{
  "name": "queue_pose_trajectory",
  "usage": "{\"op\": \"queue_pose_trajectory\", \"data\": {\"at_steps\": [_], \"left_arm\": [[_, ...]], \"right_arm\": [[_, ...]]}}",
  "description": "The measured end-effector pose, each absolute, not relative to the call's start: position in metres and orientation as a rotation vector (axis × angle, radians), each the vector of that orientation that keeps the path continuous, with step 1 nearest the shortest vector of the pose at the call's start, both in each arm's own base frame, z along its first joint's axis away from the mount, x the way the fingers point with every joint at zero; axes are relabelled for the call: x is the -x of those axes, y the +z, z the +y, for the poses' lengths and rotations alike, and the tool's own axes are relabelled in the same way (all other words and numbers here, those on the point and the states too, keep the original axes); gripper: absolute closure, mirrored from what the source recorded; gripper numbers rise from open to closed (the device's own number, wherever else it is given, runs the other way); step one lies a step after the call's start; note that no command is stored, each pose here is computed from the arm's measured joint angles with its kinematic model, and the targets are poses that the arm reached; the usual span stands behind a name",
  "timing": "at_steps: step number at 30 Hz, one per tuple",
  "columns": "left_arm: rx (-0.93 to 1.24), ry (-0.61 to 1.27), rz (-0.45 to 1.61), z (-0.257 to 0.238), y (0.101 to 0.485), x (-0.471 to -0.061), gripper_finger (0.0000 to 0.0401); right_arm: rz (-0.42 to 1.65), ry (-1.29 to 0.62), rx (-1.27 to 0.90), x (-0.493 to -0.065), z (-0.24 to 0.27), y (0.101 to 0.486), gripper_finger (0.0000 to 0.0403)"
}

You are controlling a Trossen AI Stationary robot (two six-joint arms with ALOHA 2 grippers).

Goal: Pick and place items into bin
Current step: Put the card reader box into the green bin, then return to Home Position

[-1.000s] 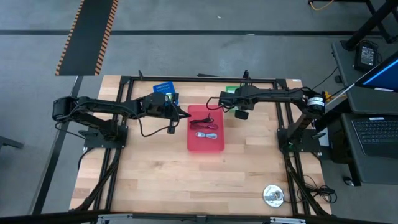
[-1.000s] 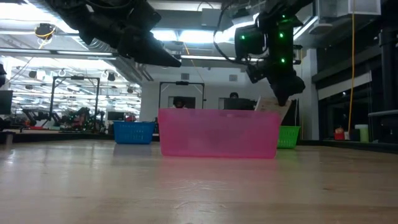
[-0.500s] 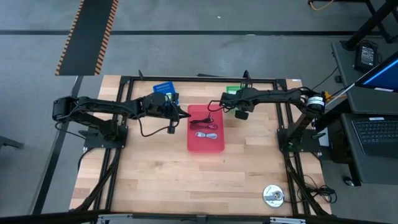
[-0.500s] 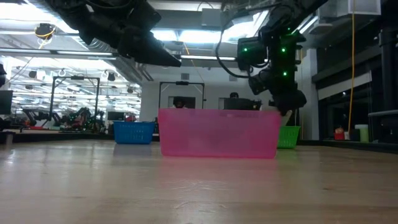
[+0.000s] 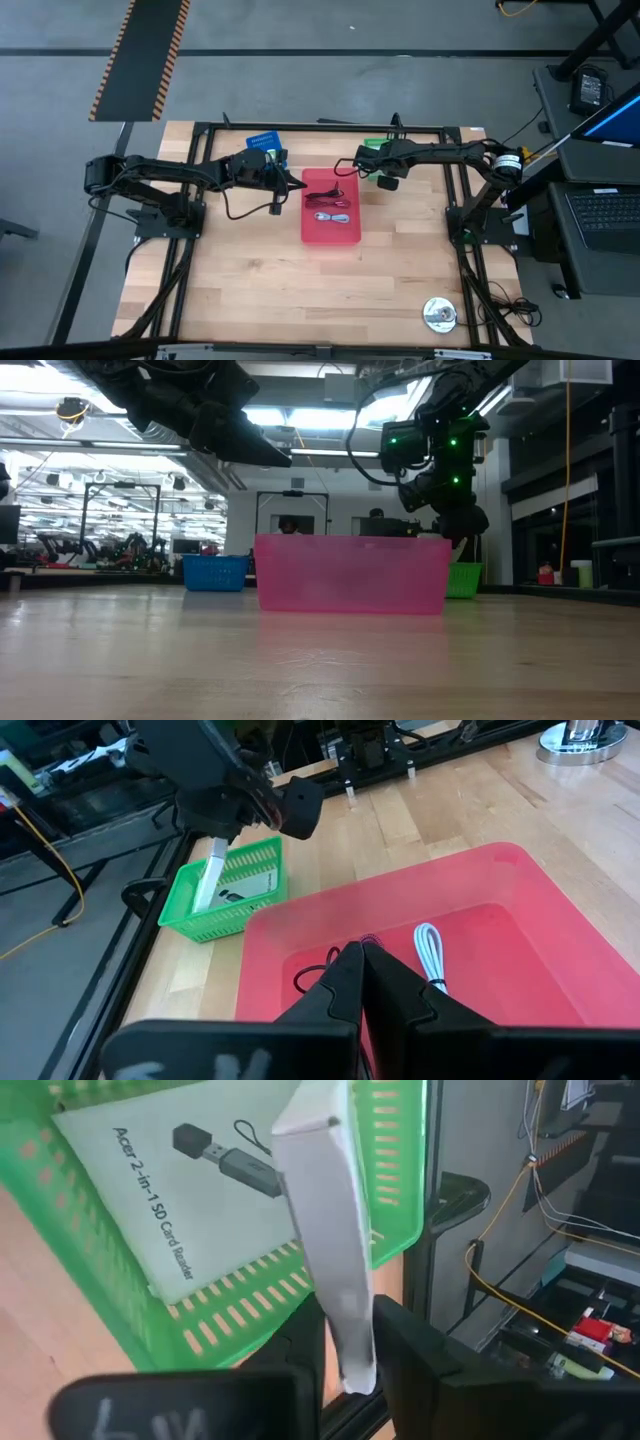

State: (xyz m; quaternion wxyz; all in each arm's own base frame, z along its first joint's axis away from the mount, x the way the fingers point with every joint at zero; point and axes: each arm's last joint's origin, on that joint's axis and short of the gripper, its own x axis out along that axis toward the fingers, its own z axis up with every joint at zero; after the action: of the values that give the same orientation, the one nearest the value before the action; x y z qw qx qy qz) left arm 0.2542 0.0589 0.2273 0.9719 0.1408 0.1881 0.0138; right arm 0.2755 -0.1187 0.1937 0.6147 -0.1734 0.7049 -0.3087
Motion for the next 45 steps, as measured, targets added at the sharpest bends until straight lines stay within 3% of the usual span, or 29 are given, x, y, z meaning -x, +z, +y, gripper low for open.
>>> {"op": "queue_pose_trajectory", "data": {"at_steps": [13,26,31,38,45], "left_arm": [[-0.284,0.028,0.380,0.059,0.227,-0.254,0.0400],[-0.275,0.029,0.380,0.059,0.227,-0.254,0.0395],[-0.275,0.029,0.382,0.059,0.227,-0.254,0.0393],[-0.278,0.046,0.383,0.059,0.227,-0.254,0.0398],[-0.269,0.097,0.383,0.061,0.228,-0.254,0.0397]], "right_arm": [[1.615,-0.682,0.303,-0.275,-0.117,0.193,0.0264],[1.593,-0.647,0.222,-0.285,-0.111,0.219,0.0253],[1.528,-0.628,0.249,-0.292,-0.094,0.236,0.0284],[1.319,-0.573,0.298,-0.282,-0.055,0.283,0.0389],[1.065,-0.615,0.243,-0.254,-0.027,0.323,0.0400]]}}
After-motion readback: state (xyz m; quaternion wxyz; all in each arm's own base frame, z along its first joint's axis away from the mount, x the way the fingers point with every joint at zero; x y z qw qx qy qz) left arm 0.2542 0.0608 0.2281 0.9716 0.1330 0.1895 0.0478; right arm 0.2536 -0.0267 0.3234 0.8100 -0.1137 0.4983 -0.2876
